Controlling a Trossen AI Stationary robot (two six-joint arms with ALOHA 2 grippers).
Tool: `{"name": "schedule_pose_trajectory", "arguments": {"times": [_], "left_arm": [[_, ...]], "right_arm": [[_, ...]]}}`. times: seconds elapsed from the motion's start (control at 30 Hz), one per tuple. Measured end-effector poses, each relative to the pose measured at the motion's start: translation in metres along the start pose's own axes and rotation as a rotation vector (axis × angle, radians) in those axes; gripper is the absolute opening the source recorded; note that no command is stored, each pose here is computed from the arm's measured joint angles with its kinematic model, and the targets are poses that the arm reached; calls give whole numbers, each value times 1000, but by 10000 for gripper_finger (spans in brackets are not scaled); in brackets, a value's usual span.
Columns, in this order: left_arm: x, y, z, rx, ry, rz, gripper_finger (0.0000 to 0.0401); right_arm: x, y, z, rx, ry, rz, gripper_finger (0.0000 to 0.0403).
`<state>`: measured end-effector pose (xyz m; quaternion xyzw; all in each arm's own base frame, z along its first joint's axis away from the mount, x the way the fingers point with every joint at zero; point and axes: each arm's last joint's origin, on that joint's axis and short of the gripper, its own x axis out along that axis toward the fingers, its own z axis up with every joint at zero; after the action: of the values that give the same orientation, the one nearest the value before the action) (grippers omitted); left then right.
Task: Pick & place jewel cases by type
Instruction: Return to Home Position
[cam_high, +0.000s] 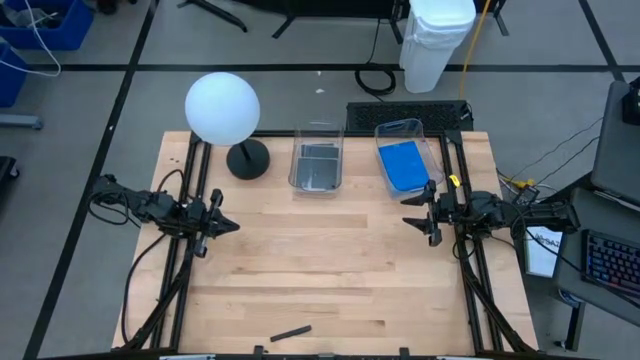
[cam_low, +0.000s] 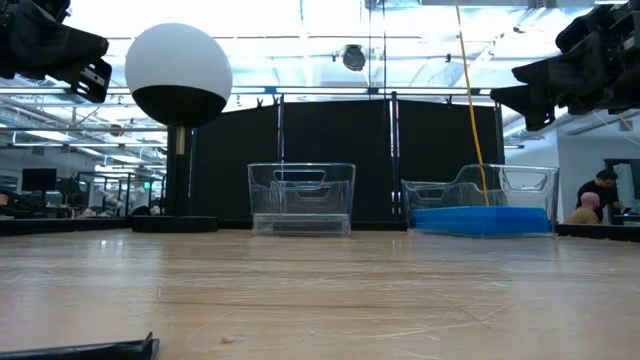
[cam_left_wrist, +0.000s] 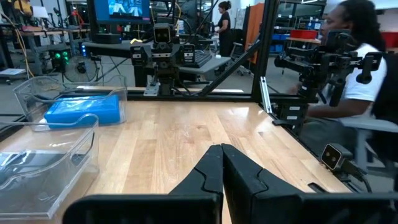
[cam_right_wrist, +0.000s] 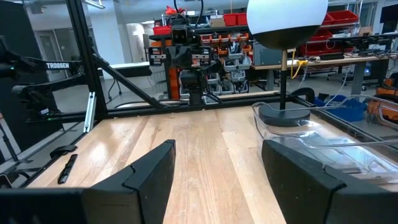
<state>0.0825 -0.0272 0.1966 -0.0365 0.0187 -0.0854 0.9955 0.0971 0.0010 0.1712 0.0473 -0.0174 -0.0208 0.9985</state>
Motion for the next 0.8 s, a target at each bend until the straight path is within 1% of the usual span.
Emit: {"name": "schedule_pose_trajectory", "arguments": {"times": [0.8], "left_arm": [[0,0,0,0,0,0,8]], "right_arm": [[0,0,0,0,0,0,231]]}}
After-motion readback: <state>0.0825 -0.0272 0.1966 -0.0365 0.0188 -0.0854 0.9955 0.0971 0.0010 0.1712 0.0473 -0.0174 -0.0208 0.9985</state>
